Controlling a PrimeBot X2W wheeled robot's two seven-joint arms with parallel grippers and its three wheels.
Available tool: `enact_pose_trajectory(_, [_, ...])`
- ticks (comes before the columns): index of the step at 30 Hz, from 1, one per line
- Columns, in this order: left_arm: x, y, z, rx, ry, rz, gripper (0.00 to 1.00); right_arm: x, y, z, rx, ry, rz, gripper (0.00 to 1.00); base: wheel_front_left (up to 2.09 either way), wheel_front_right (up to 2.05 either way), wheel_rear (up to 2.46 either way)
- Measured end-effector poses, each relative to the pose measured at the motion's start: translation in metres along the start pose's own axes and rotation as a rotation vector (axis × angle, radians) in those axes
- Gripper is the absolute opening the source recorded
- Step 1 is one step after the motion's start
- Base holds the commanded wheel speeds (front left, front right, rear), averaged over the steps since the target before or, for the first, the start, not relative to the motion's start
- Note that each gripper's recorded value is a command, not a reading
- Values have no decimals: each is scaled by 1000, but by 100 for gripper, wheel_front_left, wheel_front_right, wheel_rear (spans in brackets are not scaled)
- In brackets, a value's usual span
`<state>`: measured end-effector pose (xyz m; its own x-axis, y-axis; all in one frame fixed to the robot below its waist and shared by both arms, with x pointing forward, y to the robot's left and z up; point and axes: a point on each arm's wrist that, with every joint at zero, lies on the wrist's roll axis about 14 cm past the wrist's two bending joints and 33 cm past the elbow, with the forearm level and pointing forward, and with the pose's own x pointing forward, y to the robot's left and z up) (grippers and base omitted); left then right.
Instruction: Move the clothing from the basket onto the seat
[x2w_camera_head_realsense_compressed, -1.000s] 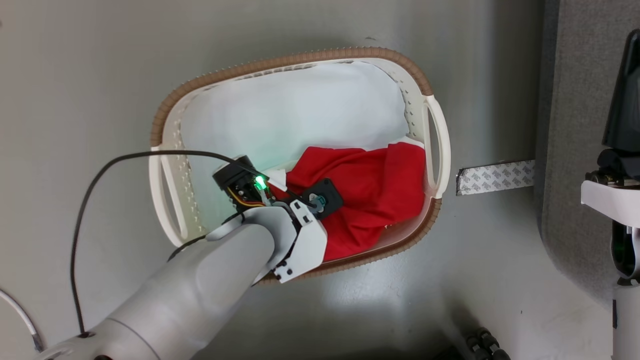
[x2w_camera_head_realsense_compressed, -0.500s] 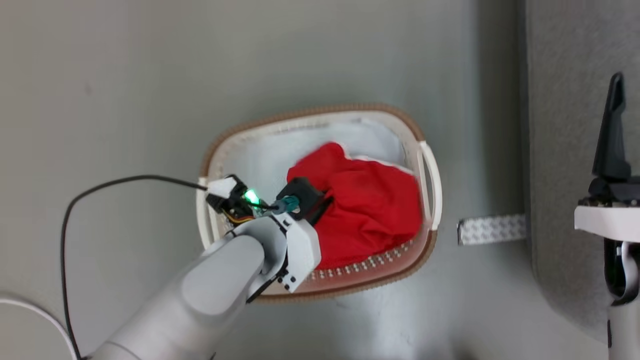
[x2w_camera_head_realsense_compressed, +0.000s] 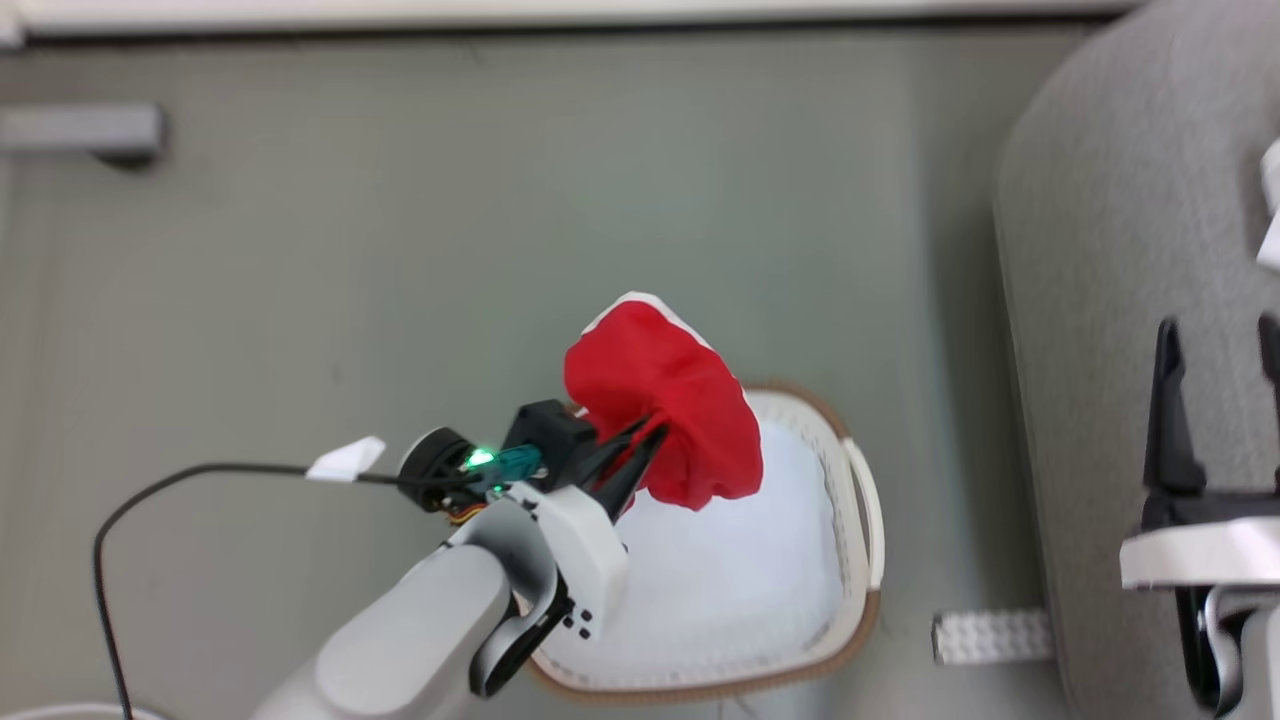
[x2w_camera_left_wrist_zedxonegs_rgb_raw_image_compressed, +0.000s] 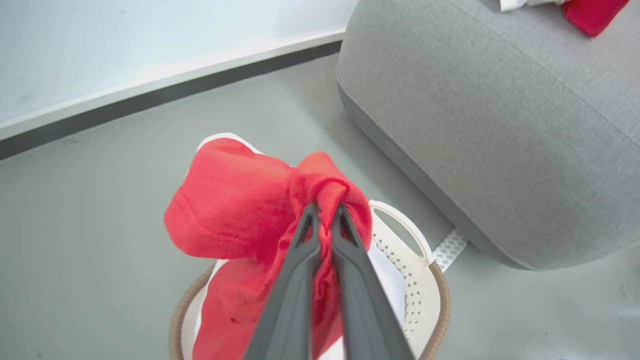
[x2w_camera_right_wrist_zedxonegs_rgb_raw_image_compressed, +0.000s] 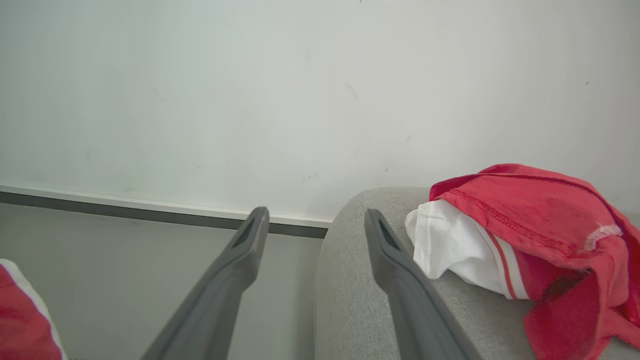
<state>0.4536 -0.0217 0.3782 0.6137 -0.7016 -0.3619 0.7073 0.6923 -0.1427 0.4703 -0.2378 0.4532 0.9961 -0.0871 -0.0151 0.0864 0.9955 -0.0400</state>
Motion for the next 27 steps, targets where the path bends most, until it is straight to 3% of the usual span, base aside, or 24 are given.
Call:
enact_pose_trajectory(11, [-93, 16, 110, 44, -277, 232, 0, -48, 17, 33, 16, -43, 56, 100, 0, 0, 0])
enact_pose_trajectory(21, [-168, 16, 155, 95, -415, 381, 0, -80, 41, 51, 60, -81, 129, 100, 0, 0, 0])
enact_pose_trajectory(27, [-189, 17, 160, 107, -430, 417, 0, -85, 52, 55, 67, -89, 161, 100, 0, 0, 0])
